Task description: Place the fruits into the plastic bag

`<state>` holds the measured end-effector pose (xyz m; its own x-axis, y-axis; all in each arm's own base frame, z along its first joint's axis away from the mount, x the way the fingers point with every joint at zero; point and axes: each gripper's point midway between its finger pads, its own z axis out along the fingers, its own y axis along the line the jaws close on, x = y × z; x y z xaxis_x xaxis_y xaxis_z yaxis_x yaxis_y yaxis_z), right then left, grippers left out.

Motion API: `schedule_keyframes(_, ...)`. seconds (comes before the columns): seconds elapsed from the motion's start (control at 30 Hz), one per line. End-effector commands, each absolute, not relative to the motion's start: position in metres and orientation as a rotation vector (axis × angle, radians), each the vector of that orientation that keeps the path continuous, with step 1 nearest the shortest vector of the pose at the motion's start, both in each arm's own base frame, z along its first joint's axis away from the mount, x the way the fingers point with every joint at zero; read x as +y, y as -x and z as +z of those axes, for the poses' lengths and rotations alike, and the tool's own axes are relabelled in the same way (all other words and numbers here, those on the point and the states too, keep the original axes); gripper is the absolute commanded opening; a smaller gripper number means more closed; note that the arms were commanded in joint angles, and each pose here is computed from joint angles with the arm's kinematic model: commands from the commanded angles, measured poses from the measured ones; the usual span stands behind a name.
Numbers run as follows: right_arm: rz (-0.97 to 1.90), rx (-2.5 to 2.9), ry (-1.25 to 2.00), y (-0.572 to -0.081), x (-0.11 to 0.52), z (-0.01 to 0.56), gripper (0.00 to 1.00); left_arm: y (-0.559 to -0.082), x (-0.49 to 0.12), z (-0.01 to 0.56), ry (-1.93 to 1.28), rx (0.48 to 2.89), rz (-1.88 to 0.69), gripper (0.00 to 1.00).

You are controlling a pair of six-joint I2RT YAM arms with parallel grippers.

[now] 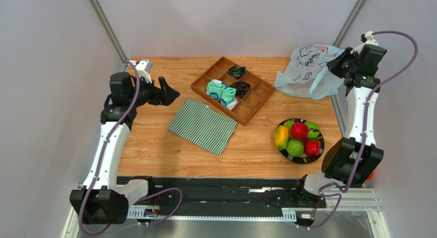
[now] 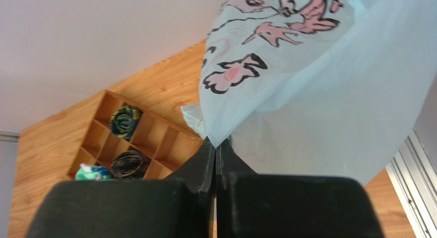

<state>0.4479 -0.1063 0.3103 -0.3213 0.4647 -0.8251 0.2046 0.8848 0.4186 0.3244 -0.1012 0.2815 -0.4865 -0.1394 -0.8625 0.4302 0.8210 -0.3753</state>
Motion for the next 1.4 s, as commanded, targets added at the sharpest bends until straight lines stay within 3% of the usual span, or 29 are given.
schedule_keyframes(0.0,0.422,1.723,-0.352,-0.435,-0.074,0.386,0.00,-0.315,-0.120,0.314,-0.337,1.818,-0.787,0.97)
schedule_keyframes(0.1,0.492,1.645,-0.301,-0.419,-0.056,0.420,0.00,-0.309,-0.129,0.321,-0.384,1.773,-0.848,0.90)
schedule_keyframes(0.47,0.719,1.489,-0.180,-0.351,0.002,0.507,0.00,-0.260,-0.180,0.346,-0.661,1.618,-1.009,0.94)
schedule_keyframes(0.73,0.907,1.440,-0.126,-0.309,0.049,0.519,0.00,-0.244,-0.185,0.355,-0.598,1.584,-1.093,0.96)
schedule_keyframes(0.97,1.056,1.421,-0.085,-0.285,0.098,0.516,0.00,-0.247,-0.193,0.313,-0.460,1.701,-1.177,0.96)
schedule_keyframes(1.37,1.260,1.448,-0.012,-0.277,0.171,0.504,0.00,-0.229,-0.218,0.314,-0.488,1.607,-1.330,0.98)
